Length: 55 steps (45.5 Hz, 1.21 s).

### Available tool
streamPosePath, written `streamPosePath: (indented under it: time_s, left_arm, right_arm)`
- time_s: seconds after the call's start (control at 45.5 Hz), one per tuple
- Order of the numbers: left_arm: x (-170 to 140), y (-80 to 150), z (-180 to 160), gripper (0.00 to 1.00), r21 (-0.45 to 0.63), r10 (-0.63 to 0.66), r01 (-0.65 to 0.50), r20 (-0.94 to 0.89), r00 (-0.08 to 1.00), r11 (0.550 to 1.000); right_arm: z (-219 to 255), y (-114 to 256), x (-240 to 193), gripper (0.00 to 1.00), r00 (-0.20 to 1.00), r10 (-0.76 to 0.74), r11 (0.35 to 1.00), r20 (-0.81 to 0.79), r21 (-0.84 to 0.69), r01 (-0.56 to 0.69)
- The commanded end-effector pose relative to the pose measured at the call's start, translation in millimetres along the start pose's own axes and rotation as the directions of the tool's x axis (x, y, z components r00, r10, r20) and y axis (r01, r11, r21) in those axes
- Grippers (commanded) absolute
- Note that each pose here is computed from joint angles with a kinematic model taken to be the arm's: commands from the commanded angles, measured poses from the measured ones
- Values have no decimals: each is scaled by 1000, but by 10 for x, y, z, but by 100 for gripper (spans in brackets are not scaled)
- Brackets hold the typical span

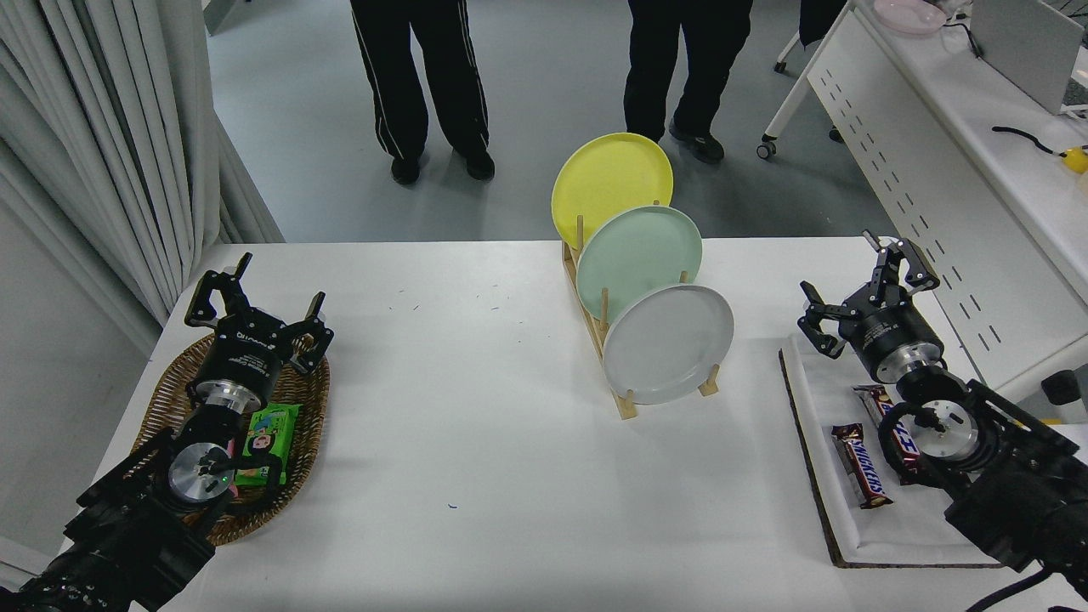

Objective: Place the plate on the table

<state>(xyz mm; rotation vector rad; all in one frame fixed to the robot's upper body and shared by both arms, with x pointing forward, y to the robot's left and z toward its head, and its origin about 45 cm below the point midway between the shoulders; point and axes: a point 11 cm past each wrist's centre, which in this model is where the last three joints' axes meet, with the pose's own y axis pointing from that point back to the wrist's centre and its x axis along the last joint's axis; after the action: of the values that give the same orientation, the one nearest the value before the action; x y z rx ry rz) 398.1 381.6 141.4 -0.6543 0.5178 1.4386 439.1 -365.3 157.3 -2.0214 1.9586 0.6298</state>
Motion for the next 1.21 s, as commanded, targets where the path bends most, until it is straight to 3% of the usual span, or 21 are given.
streamPosePath:
  time_s: [0.0,0.264,0.462,0.857,1.187]
  left_arm:
    - [-4,-2,0,100,0,-1,1,0,1000,1000]
    - [-4,-2,0,100,0,-1,1,0,1000,1000]
    - [2,0,0,100,0,2,-2,1,1000,1000]
    - [-4,-2,0,100,0,-1,1,0,1000,1000]
    - [0,0,0,100,0,0,0,0,1000,1000]
  right_arm:
    - [-93,-58,-156,100,984,-94,993,-152,-80,83]
    - [-232,97,-425,100,934,-265,956,-238,-193,222]
    - [-389,218,-446,100,908,-309,939,-283,-242,243]
    - [-468,250,-705,100,929,-272,925,-250,-335,180]
    - [-371,232,-748,100,945,-251,869,-209,-479,125]
